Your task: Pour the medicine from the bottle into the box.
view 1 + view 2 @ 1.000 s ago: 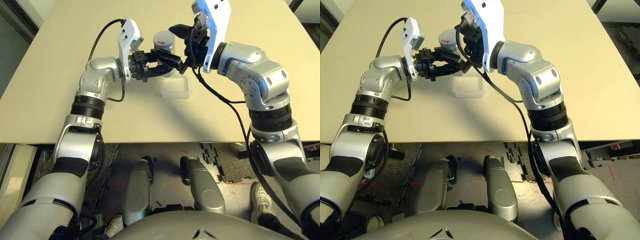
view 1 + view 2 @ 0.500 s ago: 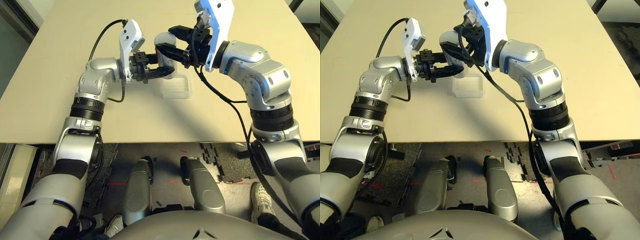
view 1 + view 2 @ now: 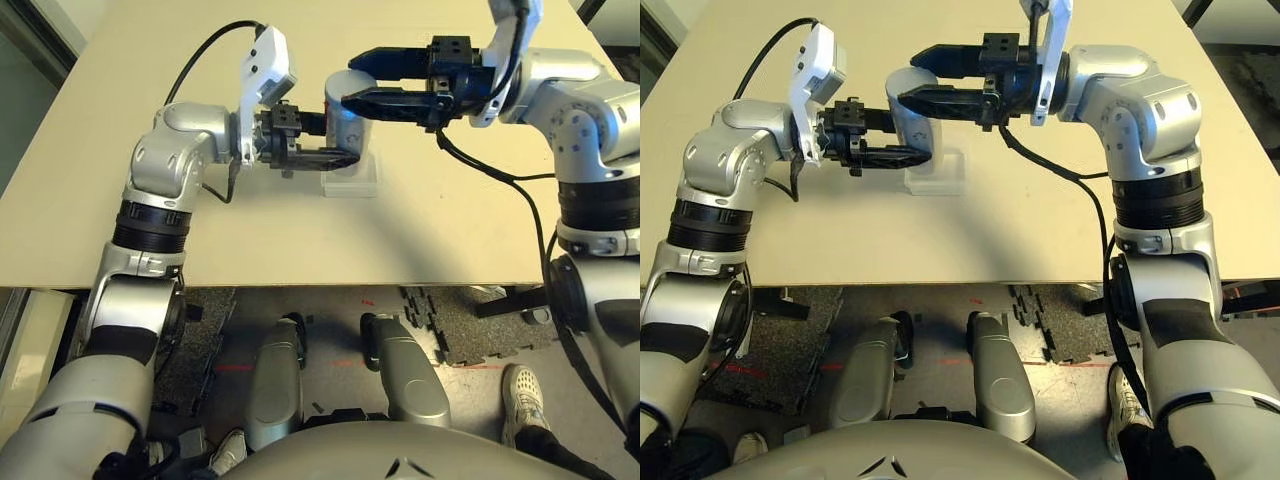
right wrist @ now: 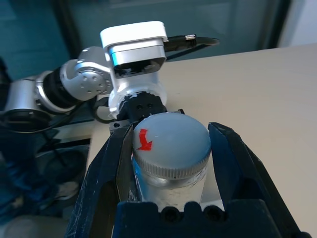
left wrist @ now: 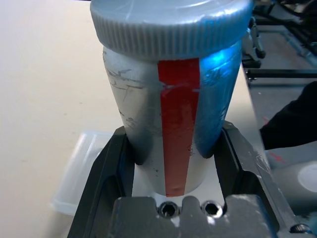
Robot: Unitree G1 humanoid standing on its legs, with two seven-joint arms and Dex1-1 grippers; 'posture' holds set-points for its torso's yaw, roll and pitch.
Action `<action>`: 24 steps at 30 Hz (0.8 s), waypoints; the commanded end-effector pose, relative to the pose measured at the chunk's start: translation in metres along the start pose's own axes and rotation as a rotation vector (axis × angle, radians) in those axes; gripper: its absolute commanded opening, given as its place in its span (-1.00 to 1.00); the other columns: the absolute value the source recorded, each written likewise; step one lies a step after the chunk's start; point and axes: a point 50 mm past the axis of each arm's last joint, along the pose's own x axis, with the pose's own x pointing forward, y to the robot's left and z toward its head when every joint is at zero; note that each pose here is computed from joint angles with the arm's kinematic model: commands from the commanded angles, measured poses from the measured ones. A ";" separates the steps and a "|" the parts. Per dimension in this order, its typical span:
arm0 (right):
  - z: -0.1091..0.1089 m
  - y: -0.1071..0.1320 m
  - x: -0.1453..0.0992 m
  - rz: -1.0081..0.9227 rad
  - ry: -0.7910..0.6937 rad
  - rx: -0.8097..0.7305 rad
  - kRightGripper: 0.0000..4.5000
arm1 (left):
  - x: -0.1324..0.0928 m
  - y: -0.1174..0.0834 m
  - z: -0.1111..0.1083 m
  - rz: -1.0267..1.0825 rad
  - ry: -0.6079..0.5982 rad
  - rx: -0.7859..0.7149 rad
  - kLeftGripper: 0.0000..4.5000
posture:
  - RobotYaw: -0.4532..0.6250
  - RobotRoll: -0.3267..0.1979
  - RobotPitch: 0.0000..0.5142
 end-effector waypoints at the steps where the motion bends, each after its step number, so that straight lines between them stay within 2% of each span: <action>1: -0.001 -0.008 -0.007 -0.062 0.010 0.020 0.12 | 0.010 -0.016 0.011 -0.127 -0.028 0.082 0.10 | -0.18 0.25 -0.24; 6: 0.000 -0.005 -0.008 -0.069 0.012 0.015 0.12 | 0.010 -0.012 0.008 -0.103 -0.031 0.086 0.10 | -0.18 0.25 -0.25; 12: 0.020 0.009 -0.008 -0.090 0.020 -0.008 1.00 | 0.006 0.001 0.000 -0.030 -0.030 0.096 0.10 | -0.20 0.25 -0.27; 24: 0.023 0.034 0.006 -0.065 0.023 -0.031 1.00 | 0.005 0.014 -0.008 -0.016 -0.009 0.112 0.10 | -0.26 0.25 -0.32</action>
